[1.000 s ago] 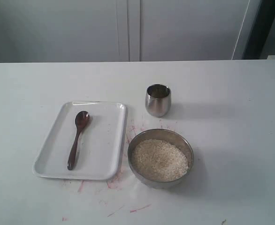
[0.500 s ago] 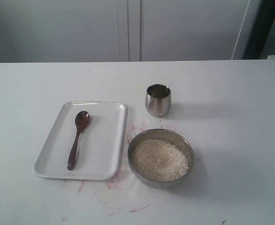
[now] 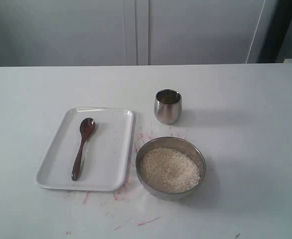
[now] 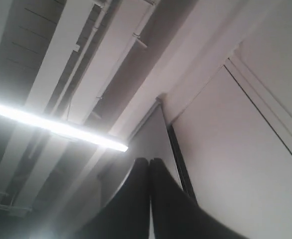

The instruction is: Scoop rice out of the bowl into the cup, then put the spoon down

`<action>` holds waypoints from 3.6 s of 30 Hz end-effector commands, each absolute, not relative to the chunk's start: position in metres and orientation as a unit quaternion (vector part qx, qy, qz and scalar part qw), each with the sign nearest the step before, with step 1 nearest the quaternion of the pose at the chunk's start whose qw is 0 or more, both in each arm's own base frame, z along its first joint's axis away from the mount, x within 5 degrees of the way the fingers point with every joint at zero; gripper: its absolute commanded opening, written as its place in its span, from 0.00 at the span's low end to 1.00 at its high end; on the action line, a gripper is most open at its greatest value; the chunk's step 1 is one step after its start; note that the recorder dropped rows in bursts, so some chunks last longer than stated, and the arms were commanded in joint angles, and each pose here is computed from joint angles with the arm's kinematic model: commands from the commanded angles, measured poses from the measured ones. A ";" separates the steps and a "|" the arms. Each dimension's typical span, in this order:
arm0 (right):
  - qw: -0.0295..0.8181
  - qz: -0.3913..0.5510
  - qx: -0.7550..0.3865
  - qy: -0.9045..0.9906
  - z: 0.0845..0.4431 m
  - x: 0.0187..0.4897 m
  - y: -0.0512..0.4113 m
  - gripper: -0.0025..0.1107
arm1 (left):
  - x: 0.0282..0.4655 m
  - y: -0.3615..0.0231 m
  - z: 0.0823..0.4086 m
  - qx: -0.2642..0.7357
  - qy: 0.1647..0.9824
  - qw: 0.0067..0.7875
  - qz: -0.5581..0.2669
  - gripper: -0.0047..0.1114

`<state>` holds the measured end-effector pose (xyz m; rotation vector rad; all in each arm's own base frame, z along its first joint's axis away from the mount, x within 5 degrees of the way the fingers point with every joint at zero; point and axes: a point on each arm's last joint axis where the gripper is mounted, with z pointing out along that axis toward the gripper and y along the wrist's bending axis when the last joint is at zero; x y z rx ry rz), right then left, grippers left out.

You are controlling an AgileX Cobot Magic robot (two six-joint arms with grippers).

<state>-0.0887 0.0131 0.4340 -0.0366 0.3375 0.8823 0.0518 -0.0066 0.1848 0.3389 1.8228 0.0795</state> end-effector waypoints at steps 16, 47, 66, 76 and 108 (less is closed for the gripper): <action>0.922 0.322 0.036 0.212 0.524 -0.114 0.003 0.02 | 0.051 -0.007 0.179 0.148 0.798 0.583 0.030 0.16; 0.745 0.187 -0.044 0.639 0.530 0.076 0.025 0.02 | 0.051 -0.007 0.179 0.148 0.798 0.583 0.030 0.16; 0.493 0.324 -0.127 0.797 0.487 0.196 0.096 0.02 | 0.051 -0.007 0.179 0.148 0.798 0.583 0.030 0.16; 0.501 0.393 -0.093 0.766 0.496 0.198 0.102 0.02 | 0.051 -0.007 0.179 0.148 0.798 0.583 0.030 0.16; 0.294 0.233 -0.254 0.892 0.388 0.252 0.281 0.02 | 0.051 -0.007 0.179 0.148 0.798 0.583 0.030 0.16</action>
